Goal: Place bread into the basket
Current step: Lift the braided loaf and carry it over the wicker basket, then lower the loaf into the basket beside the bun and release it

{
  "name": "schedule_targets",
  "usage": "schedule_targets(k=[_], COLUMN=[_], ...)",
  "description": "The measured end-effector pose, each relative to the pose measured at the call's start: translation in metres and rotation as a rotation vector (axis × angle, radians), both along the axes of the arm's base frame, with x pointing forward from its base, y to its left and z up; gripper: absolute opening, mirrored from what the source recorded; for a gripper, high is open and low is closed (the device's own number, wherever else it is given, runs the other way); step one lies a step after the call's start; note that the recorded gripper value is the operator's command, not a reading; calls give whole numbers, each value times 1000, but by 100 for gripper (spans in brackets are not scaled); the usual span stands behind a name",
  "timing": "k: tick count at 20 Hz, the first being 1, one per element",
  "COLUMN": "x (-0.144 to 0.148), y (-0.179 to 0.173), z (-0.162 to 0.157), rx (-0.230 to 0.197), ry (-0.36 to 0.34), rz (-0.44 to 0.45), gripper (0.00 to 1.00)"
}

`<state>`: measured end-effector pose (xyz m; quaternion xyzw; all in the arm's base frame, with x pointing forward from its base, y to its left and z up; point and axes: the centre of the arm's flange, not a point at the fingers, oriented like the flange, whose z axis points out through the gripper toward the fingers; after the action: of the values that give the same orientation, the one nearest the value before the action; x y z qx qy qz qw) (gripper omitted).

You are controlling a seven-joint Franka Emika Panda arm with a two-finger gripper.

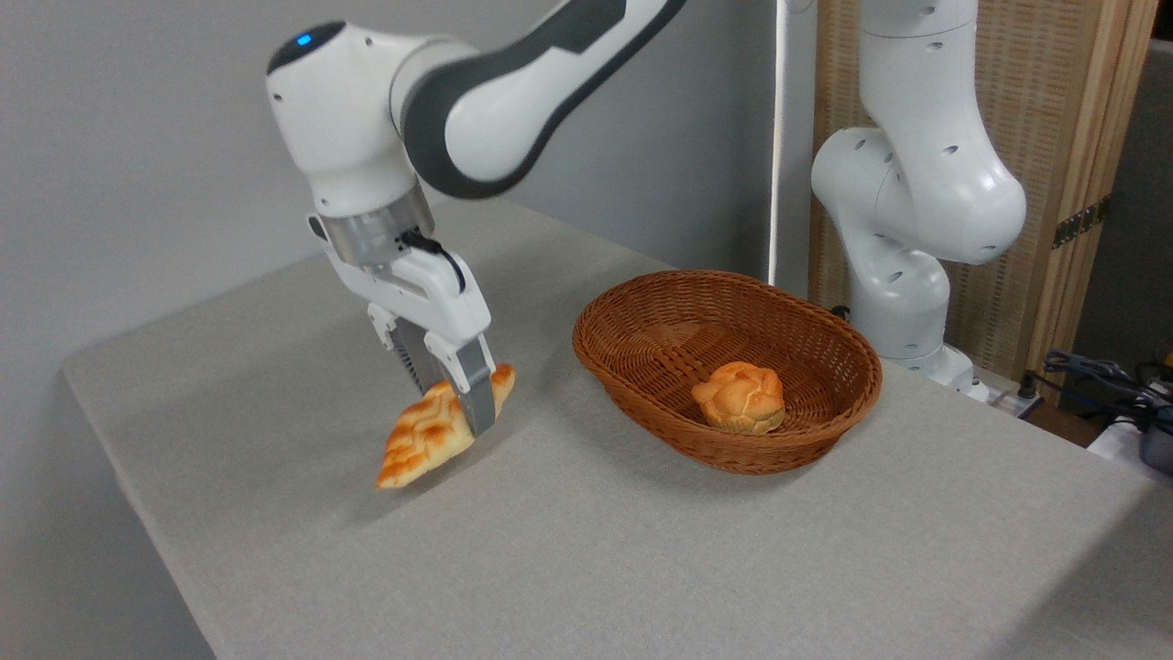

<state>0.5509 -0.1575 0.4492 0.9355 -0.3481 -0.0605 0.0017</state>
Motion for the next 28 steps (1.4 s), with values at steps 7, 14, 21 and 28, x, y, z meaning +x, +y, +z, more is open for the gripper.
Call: schedule_targets(k=[7, 14, 21, 28], x=[-13, -109, -196, -195], y=[56, 93, 49, 48], z=[69, 124, 41, 12], rx=[3, -17, 24, 27], ry=[84, 149, 297, 305], rz=[-103, -211, -358, -363], gripper=[37, 45, 90, 100])
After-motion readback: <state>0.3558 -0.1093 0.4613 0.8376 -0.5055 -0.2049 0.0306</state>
